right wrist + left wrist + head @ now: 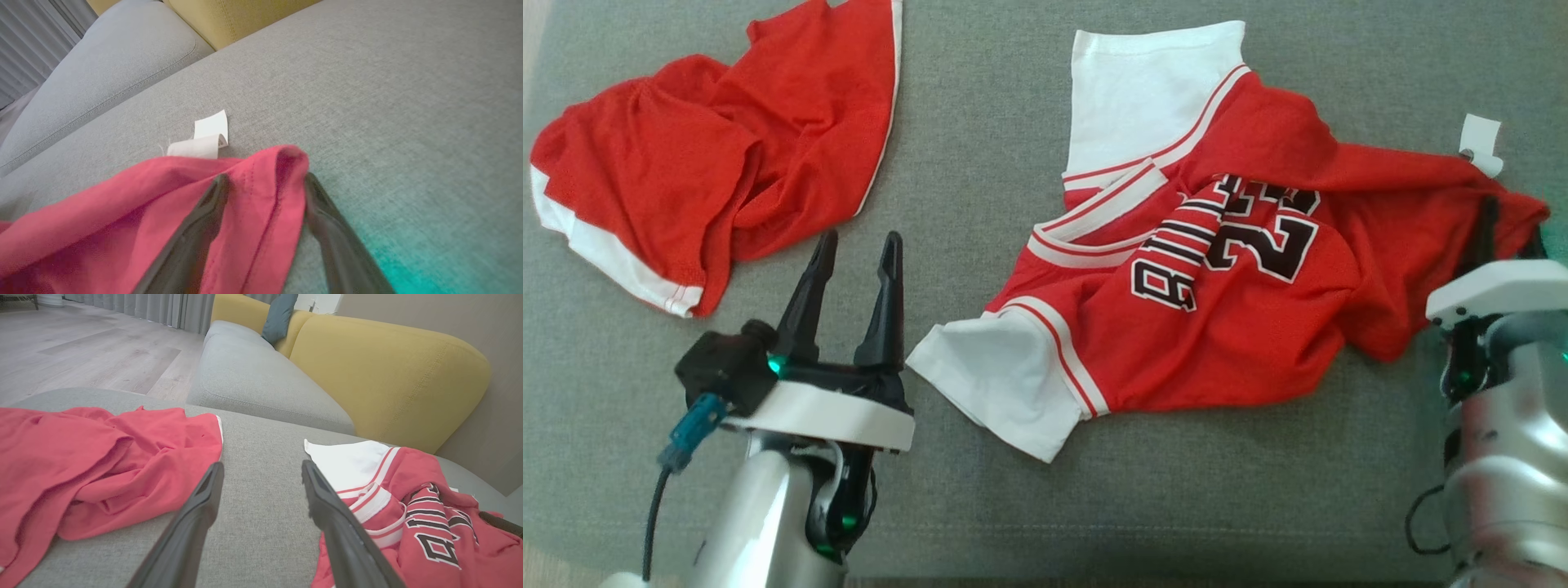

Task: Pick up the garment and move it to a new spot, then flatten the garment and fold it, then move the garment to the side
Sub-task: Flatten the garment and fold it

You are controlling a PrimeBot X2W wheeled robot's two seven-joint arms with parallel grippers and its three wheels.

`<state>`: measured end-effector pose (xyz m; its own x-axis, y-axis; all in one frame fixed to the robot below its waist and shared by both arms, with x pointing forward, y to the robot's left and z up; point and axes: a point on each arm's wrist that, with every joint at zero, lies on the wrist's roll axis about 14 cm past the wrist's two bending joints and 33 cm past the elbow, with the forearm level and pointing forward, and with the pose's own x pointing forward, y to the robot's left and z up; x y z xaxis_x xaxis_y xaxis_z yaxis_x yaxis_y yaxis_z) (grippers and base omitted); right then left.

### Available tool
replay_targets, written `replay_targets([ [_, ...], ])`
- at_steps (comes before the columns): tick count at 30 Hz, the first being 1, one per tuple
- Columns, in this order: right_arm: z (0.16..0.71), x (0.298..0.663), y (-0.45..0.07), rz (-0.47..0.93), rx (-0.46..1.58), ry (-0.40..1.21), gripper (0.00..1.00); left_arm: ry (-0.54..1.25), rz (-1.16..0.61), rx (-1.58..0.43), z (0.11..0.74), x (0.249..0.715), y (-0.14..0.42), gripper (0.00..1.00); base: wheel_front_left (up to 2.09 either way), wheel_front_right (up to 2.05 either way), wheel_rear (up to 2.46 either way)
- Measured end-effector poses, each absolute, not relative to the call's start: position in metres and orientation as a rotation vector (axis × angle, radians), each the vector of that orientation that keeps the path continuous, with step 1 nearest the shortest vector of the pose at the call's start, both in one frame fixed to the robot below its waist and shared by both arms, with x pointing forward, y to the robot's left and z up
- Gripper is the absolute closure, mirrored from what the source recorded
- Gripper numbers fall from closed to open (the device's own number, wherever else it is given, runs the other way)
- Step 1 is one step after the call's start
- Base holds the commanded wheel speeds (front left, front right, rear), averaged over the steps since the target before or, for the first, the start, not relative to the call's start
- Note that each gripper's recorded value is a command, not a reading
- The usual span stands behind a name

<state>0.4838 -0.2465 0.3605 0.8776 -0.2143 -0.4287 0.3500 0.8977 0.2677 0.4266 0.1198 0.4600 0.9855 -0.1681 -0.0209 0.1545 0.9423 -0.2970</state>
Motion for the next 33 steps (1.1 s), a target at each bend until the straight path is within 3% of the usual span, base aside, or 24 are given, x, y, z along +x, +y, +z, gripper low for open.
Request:
replay_targets([
  [9,0.385,0.499,-0.261,-0.306,0.256,0.335,1.0,0.04,-0.161,-0.3,0.462,0.427,0.121,0.0,0.0,0.0,0.0],
  [17,0.484,0.564,-0.274,-0.237,0.048,0.123,1.0,0.036,-0.135,-0.308,0.464,0.424,0.129,0.0,0.0,0.0,0.0],
  [29,0.548,0.632,-0.248,-0.097,-0.207,0.038,1.0,0.052,-0.072,-0.312,0.458,0.42,0.149,0.0,0.0,0.0,0.0],
  [31,0.548,0.637,-0.245,-0.087,-0.204,0.027,0.0,0.056,-0.067,-0.31,0.456,0.421,0.15,0.0,0.0,0.0,0.0],
  [33,0.544,0.64,-0.244,-0.083,-0.196,0.04,0.0,0.056,-0.067,-0.31,0.456,0.421,0.151,0.0,0.0,0.0,0.0],
])
